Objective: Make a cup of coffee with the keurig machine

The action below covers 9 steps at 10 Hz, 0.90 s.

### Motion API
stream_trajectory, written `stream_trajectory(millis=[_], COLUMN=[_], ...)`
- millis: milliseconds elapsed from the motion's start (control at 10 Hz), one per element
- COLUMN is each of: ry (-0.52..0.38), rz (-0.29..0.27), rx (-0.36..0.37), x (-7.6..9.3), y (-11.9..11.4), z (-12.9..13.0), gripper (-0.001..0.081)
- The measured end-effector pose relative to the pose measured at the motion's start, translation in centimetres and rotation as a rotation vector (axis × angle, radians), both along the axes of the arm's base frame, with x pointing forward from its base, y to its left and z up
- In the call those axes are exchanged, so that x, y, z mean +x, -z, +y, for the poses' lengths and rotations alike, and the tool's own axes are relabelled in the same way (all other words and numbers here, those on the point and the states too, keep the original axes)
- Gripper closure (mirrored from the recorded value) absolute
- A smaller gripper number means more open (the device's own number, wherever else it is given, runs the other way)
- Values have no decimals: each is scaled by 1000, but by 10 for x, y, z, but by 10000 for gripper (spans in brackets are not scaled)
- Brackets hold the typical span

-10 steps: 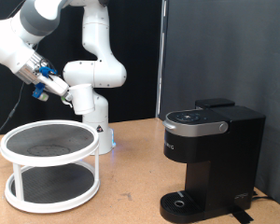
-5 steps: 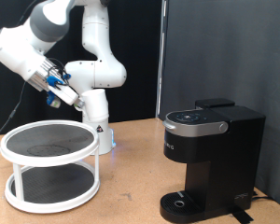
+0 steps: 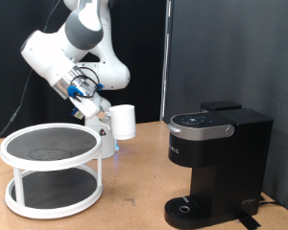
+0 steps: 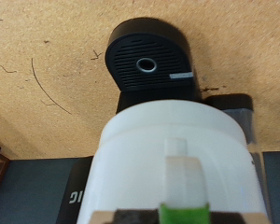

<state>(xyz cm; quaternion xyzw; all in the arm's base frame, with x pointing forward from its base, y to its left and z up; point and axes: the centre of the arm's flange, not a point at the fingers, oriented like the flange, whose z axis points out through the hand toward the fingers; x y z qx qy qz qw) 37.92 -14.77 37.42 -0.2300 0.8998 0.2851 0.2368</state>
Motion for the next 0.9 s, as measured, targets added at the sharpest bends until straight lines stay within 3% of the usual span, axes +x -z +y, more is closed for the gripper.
stream_trajectory(millis=[200,500,700,900], ry=[-7,-15,-10,25], rz=[11,26,136,205], rx=[-10,4,-19,-69], x=[11,11,11,18], y=[3,6,23,50], z=[16,20,27,35], gripper=[799,799,799,799])
